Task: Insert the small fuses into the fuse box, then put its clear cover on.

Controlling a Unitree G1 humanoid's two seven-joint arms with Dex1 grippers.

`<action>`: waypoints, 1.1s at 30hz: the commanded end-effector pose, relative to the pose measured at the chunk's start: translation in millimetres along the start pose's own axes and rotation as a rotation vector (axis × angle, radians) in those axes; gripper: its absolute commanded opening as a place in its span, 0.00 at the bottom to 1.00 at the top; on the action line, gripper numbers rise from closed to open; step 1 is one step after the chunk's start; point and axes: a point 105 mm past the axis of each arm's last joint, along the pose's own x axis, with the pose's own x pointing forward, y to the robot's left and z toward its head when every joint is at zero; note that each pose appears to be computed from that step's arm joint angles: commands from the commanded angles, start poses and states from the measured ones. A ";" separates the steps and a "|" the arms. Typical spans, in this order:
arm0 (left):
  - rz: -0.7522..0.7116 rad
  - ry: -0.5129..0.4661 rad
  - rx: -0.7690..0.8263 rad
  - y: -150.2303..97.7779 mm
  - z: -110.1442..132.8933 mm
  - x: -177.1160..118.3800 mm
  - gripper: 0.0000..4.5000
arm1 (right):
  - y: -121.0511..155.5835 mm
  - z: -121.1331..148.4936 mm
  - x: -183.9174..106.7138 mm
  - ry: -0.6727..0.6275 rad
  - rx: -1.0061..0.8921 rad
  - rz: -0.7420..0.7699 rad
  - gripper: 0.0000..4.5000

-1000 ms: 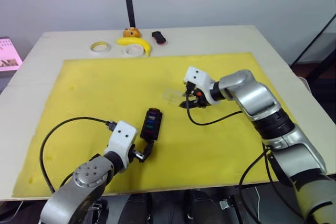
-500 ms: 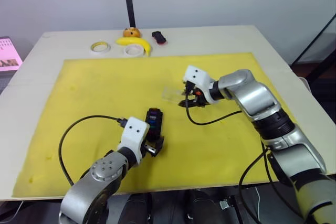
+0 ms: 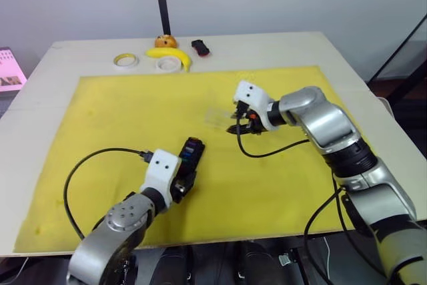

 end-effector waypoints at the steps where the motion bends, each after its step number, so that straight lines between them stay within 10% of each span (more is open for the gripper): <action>1: -0.198 -0.026 0.096 0.3 11.0 -2.8 0.57 | 2.5 16.0 -23.7 -0.081 -0.060 0.005 0.38; 12: -0.733 -0.059 0.428 5.9 15.5 18.6 0.57 | 66.4 23.3 -37.5 -0.057 -0.197 0.320 0.38; 33: -0.870 -0.073 0.555 1.4 14.3 37.6 0.57 | 98.2 9.0 -0.4 0.032 -0.292 0.414 0.38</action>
